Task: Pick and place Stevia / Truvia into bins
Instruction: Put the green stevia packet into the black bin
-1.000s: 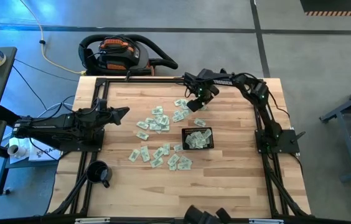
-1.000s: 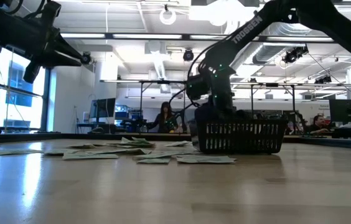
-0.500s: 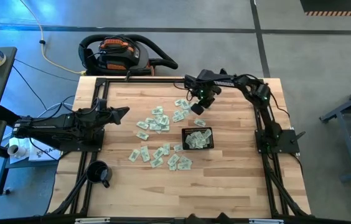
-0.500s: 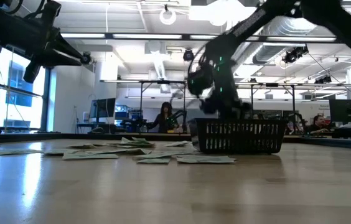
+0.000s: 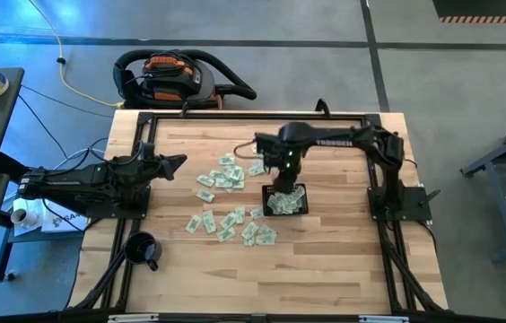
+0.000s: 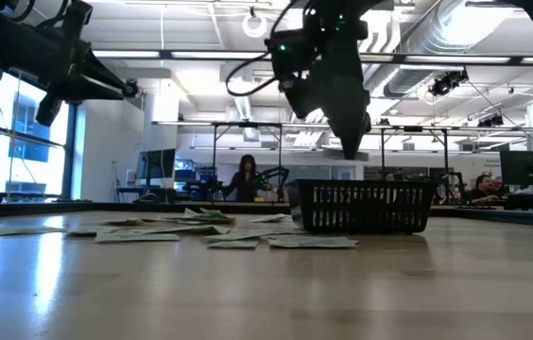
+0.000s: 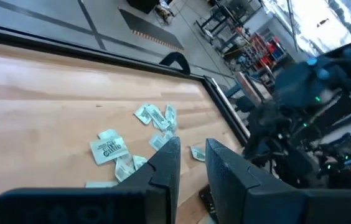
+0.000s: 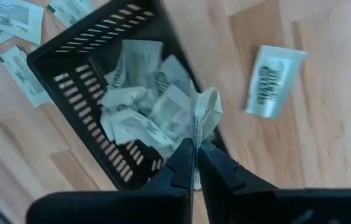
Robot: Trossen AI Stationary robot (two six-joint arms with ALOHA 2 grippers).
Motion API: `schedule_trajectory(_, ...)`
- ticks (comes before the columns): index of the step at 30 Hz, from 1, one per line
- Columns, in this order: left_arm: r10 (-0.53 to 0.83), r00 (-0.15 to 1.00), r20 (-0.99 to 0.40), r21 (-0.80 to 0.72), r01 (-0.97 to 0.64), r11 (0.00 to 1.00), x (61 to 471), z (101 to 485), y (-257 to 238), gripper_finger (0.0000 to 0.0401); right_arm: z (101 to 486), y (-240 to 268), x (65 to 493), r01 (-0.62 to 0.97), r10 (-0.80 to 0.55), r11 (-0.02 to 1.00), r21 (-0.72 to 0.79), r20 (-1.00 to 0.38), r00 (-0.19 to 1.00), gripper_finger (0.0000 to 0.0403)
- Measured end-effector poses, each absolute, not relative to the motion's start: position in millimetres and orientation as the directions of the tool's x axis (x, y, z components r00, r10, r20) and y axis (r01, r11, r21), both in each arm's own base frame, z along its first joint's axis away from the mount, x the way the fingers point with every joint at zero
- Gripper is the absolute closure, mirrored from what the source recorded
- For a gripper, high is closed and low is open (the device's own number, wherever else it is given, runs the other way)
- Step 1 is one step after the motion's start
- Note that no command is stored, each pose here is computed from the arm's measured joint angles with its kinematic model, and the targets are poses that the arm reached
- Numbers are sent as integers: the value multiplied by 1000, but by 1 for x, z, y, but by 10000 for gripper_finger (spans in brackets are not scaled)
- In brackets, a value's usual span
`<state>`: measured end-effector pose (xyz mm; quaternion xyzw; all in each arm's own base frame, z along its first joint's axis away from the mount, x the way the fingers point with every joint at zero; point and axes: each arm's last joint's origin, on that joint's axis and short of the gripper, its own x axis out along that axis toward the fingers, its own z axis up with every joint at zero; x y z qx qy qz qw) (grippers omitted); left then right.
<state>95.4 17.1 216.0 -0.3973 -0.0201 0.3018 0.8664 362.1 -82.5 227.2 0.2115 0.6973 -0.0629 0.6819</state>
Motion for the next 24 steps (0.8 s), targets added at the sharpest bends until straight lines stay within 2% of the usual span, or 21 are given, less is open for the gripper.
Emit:
schedule_trajectory(5,489,846,-215,-703,-481,524,96,216,16,290,221,-61,373,374,202,906,199,-979,32,349)
schedule_trajectory(8,468,857,-218,-705,-469,531,96,215,15,290,220,-56,374,398,190,899,183,-982,22,299)
schedule_trajectory(13,458,861,-219,-707,-464,534,97,215,15,290,226,-60,370,433,42,901,42,-999,8,213)
schedule_trajectory(15,458,862,-219,-707,-463,534,97,215,15,290,227,-73,367,459,37,888,35,-999,4,188)
schedule_trajectory(17,457,862,-219,-708,-462,534,97,215,15,290,222,-93,363,492,59,870,46,-998,-11,174)
schedule_trajectory(21,452,865,-219,-711,-458,534,97,215,14,290,198,-134,362,546,71,837,47,-997,-24,172)
schedule_trajectory(24,435,873,-220,-715,-448,537,97,215,14,290,178,-138,363,519,101,854,37,-990,-96,173)
